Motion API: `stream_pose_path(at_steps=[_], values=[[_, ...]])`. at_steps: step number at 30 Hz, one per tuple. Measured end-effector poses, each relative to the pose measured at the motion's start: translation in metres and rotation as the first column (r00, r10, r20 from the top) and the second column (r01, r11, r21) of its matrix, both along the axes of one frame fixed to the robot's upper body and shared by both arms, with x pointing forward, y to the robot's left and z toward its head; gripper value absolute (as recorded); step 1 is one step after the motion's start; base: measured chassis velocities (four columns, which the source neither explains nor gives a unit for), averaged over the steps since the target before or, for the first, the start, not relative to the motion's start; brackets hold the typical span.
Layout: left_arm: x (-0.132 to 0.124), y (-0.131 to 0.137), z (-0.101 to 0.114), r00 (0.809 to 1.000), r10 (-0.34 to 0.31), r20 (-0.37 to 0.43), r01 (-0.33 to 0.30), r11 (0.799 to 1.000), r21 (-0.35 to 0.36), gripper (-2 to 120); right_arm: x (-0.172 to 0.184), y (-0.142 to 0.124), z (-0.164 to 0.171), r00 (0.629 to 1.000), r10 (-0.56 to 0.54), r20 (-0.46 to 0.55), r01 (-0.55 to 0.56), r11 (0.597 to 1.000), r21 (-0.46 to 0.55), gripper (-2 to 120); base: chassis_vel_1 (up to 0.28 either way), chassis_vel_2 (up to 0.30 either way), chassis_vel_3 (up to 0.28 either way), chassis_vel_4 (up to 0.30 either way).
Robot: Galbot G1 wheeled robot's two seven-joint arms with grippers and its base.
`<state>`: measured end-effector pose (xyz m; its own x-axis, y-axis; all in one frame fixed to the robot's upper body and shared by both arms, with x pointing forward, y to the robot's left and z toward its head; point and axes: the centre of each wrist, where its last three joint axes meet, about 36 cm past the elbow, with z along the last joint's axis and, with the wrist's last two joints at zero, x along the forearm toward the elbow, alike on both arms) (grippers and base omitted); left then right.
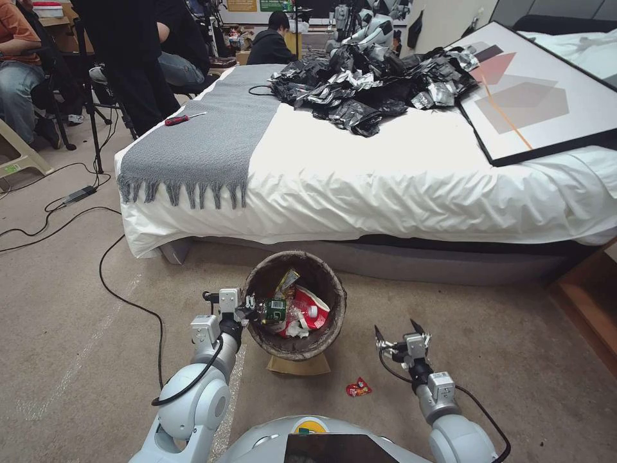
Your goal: Pick up the trash bin, then pick up the garbage from the floor and place it into the trash bin.
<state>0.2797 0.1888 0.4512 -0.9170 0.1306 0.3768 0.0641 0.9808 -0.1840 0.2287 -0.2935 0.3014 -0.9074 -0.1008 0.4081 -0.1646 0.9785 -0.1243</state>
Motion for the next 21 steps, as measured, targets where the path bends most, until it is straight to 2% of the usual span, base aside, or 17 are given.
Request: stream_pose_path(at_steps=[4, 5, 7, 9, 11, 18, 21], values=[[0.002, -0.001, -0.002, 1.000, -0.002, -0.003, 0.002, 1.000, -0.001, 0, -0.004, -0.016, 0.008, 0.987, 0.045, -0.155, -0.041, 0.999, 0.035, 100, 0.000, 0.000, 0.000, 0.000], [0.002, -0.001, -0.002, 1.000, -0.002, -0.003, 0.002, 1.000, -0.001, 0, -0.004, -0.016, 0.008, 0.987, 0.045, -0.155, -0.041, 0.999, 0.035, 100, 0.000, 0.000, 0.000, 0.000], [0.002, -0.002, -0.003, 1.000, -0.002, -0.005, 0.002, 1.000, -0.002, 0, -0.007, -0.020, 0.015, 0.971, 0.062, -0.229, -0.047, 0.997, 0.069, 100, 0.000, 0.000, 0.000, 0.000], [0.002, -0.002, -0.003, 1.000, -0.002, -0.006, 0.002, 1.000, -0.002, 0, -0.007, -0.021, 0.016, 0.970, 0.063, -0.235, -0.048, 0.996, 0.072, 100, 0.000, 0.000, 0.000, 0.000], [0.003, -0.003, -0.004, 1.000, -0.002, -0.009, 0.002, 1.000, -0.005, 0, -0.008, -0.023, 0.025, 0.951, 0.083, -0.297, -0.054, 0.993, 0.105, 100, 0.000, 0.000, 0.000, 0.000], [0.004, -0.005, -0.006, 1.000, -0.003, -0.014, 0.003, 1.000, -0.009, 0, -0.004, -0.023, 0.030, 0.954, 0.140, -0.265, -0.112, 0.987, 0.119, 100, 0.000, 0.000, 0.000, 0.000], [0.004, -0.005, -0.007, 1.000, -0.003, -0.014, 0.003, 1.000, -0.008, 0, -0.001, -0.024, 0.029, 0.942, 0.201, -0.268, -0.169, 0.976, 0.138, 100, 0.000, 0.000, 0.000, 0.000]])
